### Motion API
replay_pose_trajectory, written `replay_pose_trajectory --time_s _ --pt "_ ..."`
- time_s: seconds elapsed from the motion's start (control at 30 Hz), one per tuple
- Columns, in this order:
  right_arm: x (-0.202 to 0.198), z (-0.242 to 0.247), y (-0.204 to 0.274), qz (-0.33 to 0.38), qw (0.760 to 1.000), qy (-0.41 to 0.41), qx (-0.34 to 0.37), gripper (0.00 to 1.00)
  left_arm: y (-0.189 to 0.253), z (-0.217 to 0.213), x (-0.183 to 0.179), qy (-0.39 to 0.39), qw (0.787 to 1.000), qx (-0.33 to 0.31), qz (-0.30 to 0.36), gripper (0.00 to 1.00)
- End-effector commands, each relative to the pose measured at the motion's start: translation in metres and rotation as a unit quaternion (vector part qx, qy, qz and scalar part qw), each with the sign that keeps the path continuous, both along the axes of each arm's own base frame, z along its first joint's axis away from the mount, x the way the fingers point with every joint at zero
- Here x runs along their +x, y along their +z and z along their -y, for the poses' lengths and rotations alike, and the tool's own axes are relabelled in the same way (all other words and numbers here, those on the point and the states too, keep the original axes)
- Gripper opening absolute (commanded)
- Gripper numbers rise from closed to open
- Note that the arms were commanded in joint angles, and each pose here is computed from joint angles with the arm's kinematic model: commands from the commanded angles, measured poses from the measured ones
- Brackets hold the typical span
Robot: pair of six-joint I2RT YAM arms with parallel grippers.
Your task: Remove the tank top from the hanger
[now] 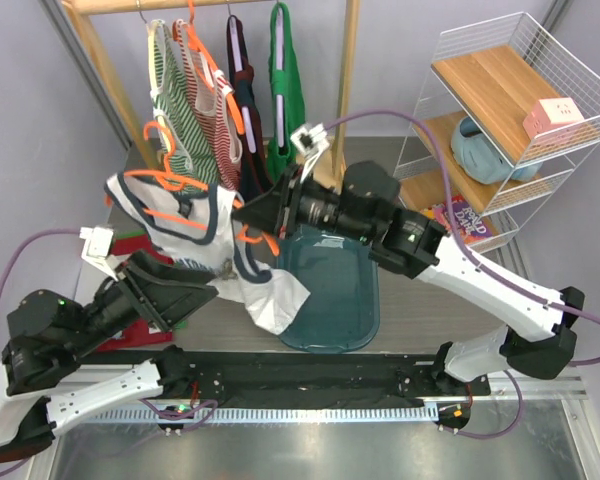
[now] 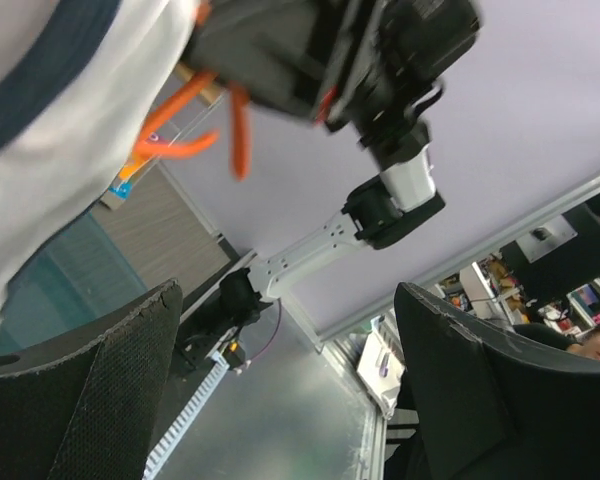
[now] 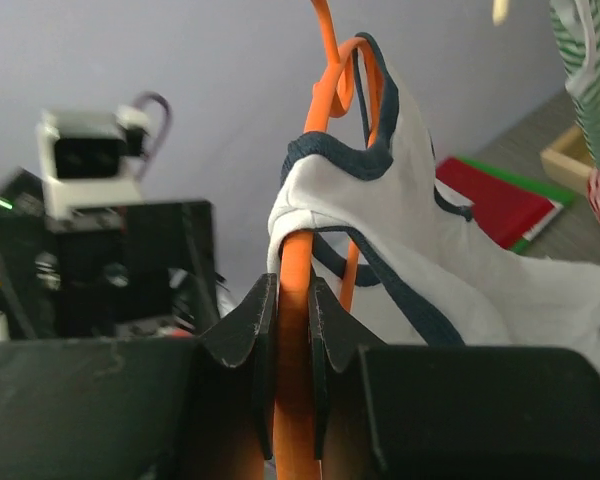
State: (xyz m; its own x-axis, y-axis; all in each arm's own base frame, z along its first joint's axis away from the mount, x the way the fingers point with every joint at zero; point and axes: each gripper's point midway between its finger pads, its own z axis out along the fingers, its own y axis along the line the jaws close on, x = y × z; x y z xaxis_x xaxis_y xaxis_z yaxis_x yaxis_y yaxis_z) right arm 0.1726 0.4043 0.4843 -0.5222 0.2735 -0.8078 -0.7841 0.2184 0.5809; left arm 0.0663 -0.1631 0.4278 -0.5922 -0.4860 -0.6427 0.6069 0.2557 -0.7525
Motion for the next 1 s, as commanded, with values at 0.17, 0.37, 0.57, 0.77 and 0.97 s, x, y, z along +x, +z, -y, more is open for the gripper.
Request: replay_pose_trajectory --time_s 0.17,0.37,0.57,0.77,0.97 --pt "-0.005 0.011 -0.058 0.085 0.991 -0.091 -0.051 0.01 0.022 -0.047 0.029 0.131 0.991 -0.035 -0.018 0.82" --pt "-0.020 0.026 -0.049 0.131 0.986 -0.101 -0.019 0.01 -0.008 -0.070 0.066 0.258 0.957 -0.057 -0.118 0.75" --pt "-0.030 0.035 -0.044 0.149 0.985 -0.090 0.002 0.01 -0.008 -0.053 0.084 0.283 0.948 -0.054 -0.132 0.65" --pt "-0.028 0.032 -0.047 0.149 0.985 -0.092 0.005 0.01 -0.003 -0.025 0.093 0.266 0.953 -0.067 -0.131 0.57" --pt "-0.028 0.024 -0.049 0.153 0.984 -0.087 0.010 0.01 -0.010 -0.020 0.099 0.277 0.946 -0.074 -0.155 0.57"
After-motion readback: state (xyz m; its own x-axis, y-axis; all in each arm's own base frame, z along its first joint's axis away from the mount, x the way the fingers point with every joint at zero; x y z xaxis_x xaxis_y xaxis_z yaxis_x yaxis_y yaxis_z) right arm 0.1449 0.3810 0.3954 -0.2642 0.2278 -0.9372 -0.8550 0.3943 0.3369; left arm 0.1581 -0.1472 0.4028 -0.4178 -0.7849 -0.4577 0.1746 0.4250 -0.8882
